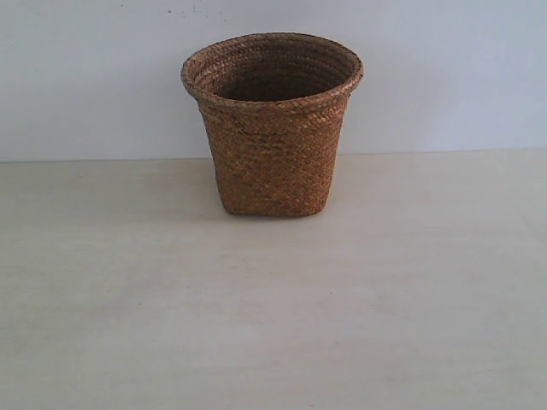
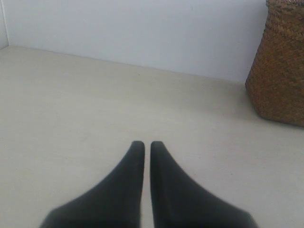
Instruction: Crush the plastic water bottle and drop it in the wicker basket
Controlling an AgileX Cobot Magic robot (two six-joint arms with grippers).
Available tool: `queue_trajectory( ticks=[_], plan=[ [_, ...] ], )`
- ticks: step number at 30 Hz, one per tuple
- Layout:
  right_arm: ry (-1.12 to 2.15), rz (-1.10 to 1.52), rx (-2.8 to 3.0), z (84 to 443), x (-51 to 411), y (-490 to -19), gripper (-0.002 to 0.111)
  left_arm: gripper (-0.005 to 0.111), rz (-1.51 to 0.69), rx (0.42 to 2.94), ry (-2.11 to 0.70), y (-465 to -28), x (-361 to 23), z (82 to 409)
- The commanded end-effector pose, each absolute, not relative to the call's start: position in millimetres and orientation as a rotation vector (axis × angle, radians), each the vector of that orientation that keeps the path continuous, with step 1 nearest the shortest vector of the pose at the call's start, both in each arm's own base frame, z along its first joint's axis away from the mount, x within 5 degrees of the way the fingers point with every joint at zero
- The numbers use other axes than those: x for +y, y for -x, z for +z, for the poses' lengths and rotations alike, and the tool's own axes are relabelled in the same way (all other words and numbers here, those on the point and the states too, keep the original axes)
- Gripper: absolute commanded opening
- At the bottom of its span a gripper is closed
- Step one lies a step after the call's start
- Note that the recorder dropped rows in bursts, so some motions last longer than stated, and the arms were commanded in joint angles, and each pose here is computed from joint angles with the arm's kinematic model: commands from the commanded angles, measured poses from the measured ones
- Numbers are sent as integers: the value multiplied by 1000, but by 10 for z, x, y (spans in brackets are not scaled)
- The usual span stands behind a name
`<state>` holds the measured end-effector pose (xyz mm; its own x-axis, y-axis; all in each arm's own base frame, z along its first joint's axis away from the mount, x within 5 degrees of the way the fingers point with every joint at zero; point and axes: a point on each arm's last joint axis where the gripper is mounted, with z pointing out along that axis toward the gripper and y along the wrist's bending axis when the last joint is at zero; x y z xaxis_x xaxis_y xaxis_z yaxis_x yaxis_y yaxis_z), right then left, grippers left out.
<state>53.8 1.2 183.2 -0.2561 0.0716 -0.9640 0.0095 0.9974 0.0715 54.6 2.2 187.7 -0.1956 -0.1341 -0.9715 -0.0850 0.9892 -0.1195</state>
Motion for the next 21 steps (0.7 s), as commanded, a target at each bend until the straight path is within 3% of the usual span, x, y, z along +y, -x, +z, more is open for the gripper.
queue_trajectory(
  ticks=[1,21],
  plan=[
    [-60,57,1824,1825,11,-536,0,4,-46,1771,165,-545,21,1865],
    [-60,57,1816,1831,10,-537,0,4,-46,1771,165,-545,21,1865]
  ],
)
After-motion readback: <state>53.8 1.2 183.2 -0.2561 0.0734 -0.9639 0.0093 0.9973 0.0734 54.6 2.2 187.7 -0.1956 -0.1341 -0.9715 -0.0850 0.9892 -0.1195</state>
